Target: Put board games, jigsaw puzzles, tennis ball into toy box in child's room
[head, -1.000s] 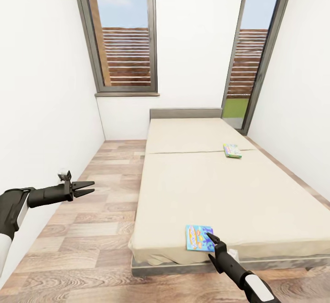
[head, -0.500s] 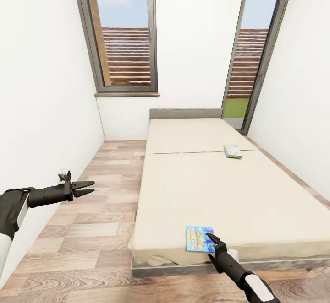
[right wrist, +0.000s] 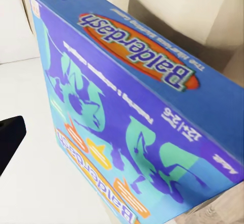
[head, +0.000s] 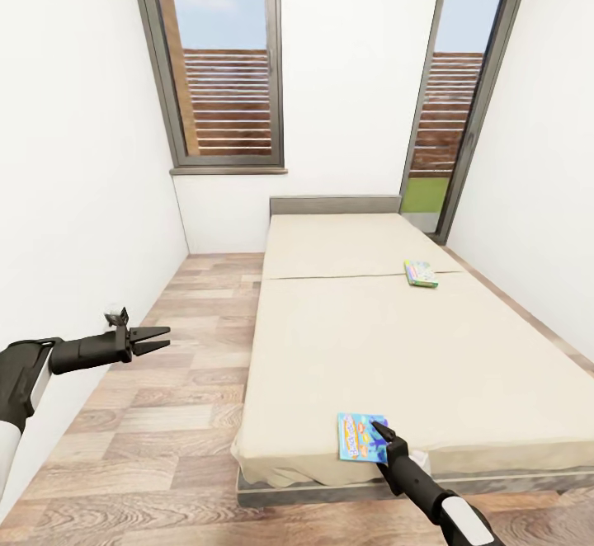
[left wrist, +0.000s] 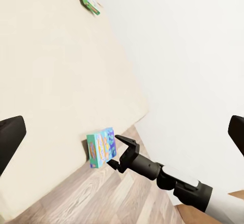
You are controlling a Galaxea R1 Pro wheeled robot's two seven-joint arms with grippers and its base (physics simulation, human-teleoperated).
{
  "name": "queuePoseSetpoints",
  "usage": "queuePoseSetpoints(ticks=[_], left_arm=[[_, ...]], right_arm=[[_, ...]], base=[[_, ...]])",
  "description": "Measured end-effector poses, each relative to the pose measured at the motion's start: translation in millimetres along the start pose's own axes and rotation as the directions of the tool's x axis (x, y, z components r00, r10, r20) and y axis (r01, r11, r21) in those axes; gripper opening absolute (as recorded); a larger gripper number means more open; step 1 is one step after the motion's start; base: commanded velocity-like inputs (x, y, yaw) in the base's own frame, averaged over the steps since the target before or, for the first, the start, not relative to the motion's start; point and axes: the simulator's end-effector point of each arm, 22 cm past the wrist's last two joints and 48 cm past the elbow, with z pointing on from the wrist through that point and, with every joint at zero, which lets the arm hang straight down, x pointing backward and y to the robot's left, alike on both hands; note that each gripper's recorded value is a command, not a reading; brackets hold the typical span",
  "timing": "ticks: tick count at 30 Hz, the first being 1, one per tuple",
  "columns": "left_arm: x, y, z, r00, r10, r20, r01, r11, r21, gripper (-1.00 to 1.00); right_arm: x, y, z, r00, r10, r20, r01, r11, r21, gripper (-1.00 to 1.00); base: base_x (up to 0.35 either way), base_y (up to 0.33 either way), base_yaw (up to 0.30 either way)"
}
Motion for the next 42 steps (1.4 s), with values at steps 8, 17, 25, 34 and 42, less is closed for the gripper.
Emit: queuePoseSetpoints(ticks=[8,17,25,34,42], left_arm=[[0,0,-0.1,1.0,0.0,0.001,0.0,1.0,0.0,1.0],[-10,-10,-2.6,1.0,-0.003,0.005,0.003,1.0,0.001,1.0],[-19,-21,-3.5,1.0,-0.024,-0.001,0.024,1.0,-0.001,1.0],[-30,-35,-5.2,1.0,-0.024,-0.002,0.024,1.0,-0.002,1.0],[-39,-46,-7.0,1.0,-0.025,-0.003,0.025,1.0,-0.003,1.0]], right_arm=[[0,-1,0.1,1.0,-0.005,0.0,0.005,1.0,0.003,-1.0],[-1,18,-1.9,1.0,0.012,0.003,-0.012,1.0,-0.017,-1.0],[2,37,-6.0,1.0,0.012,0.0,-0.012,1.0,-0.027,-1.0],[4,67,-12.0,1.0,0.01,-0.002,-0.01,0.996,-0.086,-1.0],[-4,117,-16.8,1.0,-0.023,0.016,0.025,0.984,-0.174,-1.0]], base=[[0.002,0.001,0.0],[0.0,0.0,0.0],[0.0,0.0,0.0],[0.0,0.0,0.0],[0.0,0.0,0.0]])
